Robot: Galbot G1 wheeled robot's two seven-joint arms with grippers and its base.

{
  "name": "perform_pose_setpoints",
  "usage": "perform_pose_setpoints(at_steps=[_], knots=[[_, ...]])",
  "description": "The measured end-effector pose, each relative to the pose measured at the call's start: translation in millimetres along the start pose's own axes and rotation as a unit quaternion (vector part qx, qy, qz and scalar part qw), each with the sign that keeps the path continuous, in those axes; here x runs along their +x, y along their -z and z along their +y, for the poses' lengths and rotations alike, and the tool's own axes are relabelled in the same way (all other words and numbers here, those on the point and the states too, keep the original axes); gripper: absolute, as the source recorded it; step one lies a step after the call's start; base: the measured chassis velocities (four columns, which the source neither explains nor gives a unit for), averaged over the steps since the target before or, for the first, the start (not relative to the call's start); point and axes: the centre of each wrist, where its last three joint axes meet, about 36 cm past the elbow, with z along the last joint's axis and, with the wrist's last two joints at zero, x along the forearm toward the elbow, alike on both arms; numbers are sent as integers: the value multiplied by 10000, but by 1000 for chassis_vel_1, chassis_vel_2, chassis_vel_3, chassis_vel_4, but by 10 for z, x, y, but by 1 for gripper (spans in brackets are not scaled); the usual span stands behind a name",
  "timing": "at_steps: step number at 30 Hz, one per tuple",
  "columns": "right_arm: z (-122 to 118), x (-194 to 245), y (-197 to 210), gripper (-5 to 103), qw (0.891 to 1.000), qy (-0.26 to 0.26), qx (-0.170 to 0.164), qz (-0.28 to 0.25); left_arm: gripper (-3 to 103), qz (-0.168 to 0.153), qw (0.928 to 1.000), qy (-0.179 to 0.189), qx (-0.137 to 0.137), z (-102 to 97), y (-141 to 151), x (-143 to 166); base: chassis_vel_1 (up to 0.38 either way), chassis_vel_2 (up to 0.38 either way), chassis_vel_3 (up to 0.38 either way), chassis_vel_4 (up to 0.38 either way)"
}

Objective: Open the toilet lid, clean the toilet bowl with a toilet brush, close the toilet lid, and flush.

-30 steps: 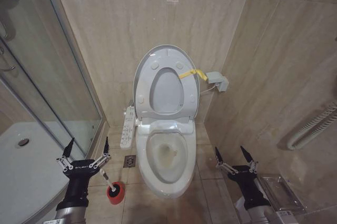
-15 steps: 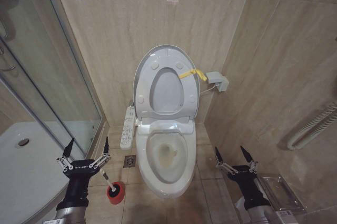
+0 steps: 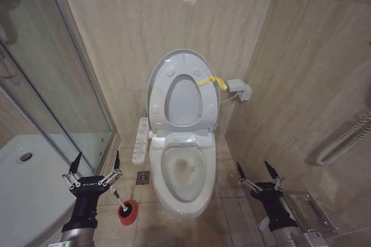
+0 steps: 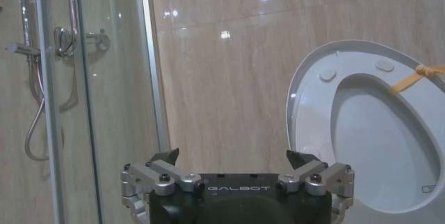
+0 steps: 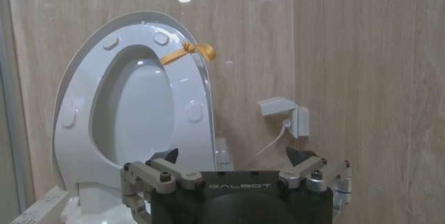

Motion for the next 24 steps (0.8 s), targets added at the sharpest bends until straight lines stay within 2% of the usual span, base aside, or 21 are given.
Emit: perform_pose_setpoints(at_steps=[24], knots=[[0,0,0,100,10000,0,0,0,100,0,10000,0,0,0,0,0,0,0,0,0]])
